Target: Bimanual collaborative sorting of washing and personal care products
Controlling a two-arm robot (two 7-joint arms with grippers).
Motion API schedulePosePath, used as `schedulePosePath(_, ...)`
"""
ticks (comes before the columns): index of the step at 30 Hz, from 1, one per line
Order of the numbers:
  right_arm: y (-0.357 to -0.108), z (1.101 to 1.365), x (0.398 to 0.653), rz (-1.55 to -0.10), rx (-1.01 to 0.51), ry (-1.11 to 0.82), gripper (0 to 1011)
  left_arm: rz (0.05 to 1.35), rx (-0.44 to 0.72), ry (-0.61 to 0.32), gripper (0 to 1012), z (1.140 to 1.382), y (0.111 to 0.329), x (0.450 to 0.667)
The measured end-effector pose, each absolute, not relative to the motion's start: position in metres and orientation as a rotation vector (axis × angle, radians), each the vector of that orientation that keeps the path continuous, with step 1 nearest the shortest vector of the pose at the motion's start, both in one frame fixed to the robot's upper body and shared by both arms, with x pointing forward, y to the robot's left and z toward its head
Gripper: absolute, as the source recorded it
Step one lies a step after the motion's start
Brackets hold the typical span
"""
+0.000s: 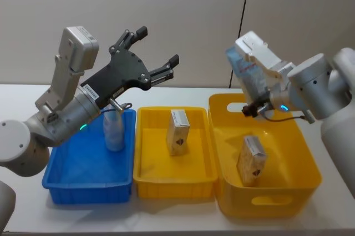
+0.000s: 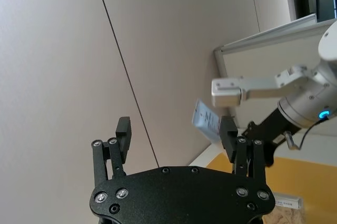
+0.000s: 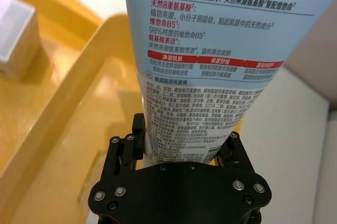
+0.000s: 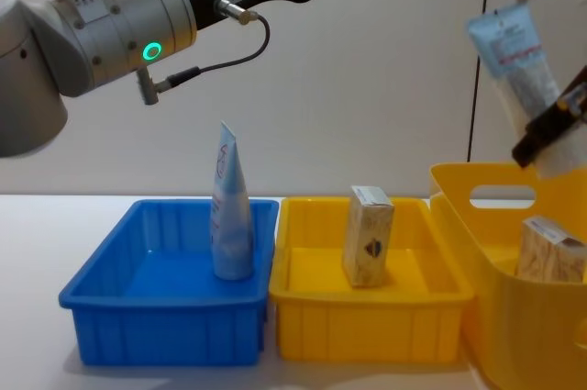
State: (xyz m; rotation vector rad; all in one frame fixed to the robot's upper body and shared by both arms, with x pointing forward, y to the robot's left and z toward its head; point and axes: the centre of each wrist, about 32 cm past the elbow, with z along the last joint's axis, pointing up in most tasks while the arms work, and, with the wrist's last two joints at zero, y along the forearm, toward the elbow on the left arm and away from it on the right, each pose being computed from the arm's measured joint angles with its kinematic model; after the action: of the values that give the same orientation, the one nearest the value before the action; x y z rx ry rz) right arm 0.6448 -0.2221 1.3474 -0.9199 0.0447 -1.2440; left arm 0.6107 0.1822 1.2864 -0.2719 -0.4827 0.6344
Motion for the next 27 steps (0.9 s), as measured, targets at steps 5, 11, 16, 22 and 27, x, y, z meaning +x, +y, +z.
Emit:
schedulePosePath(5,-0.219,1.338,0.65,-1.215,-0.976,0.096,605,0.634,-0.272,-0.483,1001,1.286,0.182,0.611)
schedulePosePath(11,-0.214,1.329,0.655,-1.192,-1.023,0.139,594,0.634,-0.272,-0.483,1002,1.286,0.182,0.611)
schedulePosePath(16,-0.211,1.325,0.658,-1.181,-1.049,0.16,594,0.634,-0.272,-0.483,1001,1.286,0.182,0.611)
schedulePosePath(22,-0.21,1.321,0.66,-1.174,-1.068,0.176,582,0.634,-0.272,-0.483,1001,1.286,0.182,0.611)
schedulePosePath(27,-0.209,1.317,0.66,-1.166,-1.082,0.195,582,0.634,-0.272,-0.483,1001,1.286,0.182,0.611)
